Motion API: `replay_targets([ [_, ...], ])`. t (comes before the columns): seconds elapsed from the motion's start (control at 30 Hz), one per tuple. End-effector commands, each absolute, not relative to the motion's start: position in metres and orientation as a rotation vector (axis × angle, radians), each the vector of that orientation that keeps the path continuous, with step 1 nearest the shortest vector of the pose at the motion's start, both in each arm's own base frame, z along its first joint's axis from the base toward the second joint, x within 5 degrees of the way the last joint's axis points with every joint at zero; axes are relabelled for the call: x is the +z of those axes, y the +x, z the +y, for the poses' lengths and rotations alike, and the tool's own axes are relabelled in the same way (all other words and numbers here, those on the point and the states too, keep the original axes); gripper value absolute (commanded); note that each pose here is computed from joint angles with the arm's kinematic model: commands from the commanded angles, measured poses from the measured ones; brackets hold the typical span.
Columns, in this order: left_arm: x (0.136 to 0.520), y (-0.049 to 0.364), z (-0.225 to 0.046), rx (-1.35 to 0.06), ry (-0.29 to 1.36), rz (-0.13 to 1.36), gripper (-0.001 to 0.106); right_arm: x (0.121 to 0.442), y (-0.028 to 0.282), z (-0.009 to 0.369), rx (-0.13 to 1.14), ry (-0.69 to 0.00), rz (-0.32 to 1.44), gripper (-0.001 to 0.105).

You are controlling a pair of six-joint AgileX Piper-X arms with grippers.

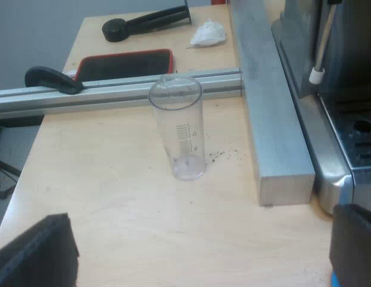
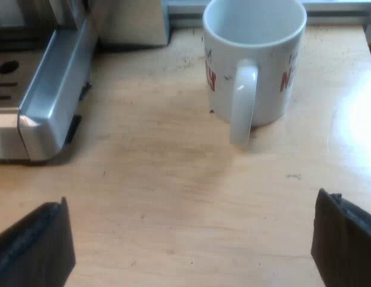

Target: Grind coffee beans and then tamp

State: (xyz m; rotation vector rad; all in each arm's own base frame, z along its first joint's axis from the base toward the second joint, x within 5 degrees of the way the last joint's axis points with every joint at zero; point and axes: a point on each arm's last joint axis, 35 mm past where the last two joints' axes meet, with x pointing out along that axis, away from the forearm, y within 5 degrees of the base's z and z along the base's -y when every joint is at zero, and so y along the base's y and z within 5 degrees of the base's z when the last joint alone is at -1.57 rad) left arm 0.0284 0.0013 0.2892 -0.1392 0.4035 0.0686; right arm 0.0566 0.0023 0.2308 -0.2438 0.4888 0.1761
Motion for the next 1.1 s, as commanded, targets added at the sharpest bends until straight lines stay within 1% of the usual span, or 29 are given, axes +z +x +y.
replay_targets([
  [0.03,0.2897,0.0303,0.0011,0.064,-0.152,0.414,0.087,0.2324,0.0574,0.0022,0.179,-0.244,0.484,0.082],
  [1.1,0.2899,0.0304,0.0011,0.063,-0.145,0.413,0.087,0.2324,0.0574,0.0017,0.165,-0.248,0.486,0.082],
])
